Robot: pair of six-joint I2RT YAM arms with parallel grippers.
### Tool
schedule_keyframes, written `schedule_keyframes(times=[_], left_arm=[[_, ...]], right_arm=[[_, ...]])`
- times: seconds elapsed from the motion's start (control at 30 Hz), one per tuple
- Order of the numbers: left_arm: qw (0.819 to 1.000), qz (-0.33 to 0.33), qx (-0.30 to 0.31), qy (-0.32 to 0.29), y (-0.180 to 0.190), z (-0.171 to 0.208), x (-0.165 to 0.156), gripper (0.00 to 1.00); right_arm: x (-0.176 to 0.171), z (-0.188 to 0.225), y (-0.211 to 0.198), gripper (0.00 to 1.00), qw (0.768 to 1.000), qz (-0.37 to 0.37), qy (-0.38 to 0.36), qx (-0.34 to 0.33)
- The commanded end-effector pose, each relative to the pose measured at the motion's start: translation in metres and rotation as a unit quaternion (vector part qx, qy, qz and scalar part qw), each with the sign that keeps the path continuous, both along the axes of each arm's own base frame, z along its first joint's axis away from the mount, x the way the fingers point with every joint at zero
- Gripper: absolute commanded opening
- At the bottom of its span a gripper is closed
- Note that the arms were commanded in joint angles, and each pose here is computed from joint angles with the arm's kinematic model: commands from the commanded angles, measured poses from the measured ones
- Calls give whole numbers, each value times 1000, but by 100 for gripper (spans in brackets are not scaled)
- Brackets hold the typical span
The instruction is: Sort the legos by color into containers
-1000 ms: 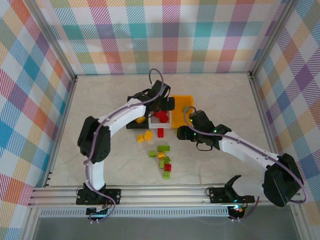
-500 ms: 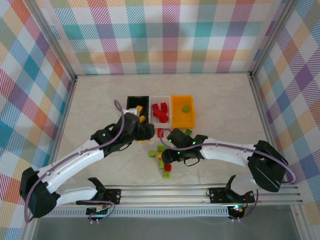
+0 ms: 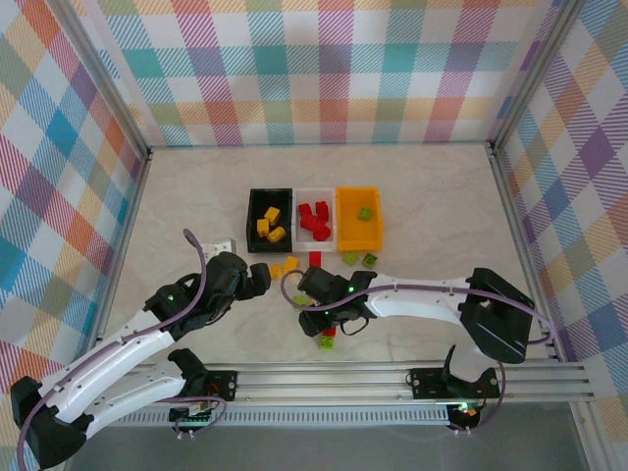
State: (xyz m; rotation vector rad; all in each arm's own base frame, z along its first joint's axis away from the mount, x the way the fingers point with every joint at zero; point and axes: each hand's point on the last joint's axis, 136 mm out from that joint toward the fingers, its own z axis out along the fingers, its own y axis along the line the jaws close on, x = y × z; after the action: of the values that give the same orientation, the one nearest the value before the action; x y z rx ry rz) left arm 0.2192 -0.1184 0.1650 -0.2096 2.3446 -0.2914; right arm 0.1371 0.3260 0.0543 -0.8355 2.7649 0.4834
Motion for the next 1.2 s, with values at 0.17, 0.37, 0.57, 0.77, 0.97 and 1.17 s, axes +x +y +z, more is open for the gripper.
schedule_keyframes(times=[0.17,0.37,0.57,0.77,0.97,1.17], left_arm=[[999,26,31,1,20,-6,-6,100],[999,30,27,-5,24,-5,-8,100],[999,32,33,-2,27,-7,-9,100],[999,34,38,-2,28,-8,-8,100],[999,37,40,-1,29,-8,-7,100],[998,39,43,-1,30,-8,-8,100]], right_arm=[[-12,-2,19,46,999,45,9,-10],[-17,6,32,50,997,74,1,-10],[-5,-5,14,66,997,49,-23,-62],[-8,-16,23,69,995,71,-10,-64],[-14,-14,39,72,993,101,-5,-53],[-15,-30,36,69,991,103,5,-82]])
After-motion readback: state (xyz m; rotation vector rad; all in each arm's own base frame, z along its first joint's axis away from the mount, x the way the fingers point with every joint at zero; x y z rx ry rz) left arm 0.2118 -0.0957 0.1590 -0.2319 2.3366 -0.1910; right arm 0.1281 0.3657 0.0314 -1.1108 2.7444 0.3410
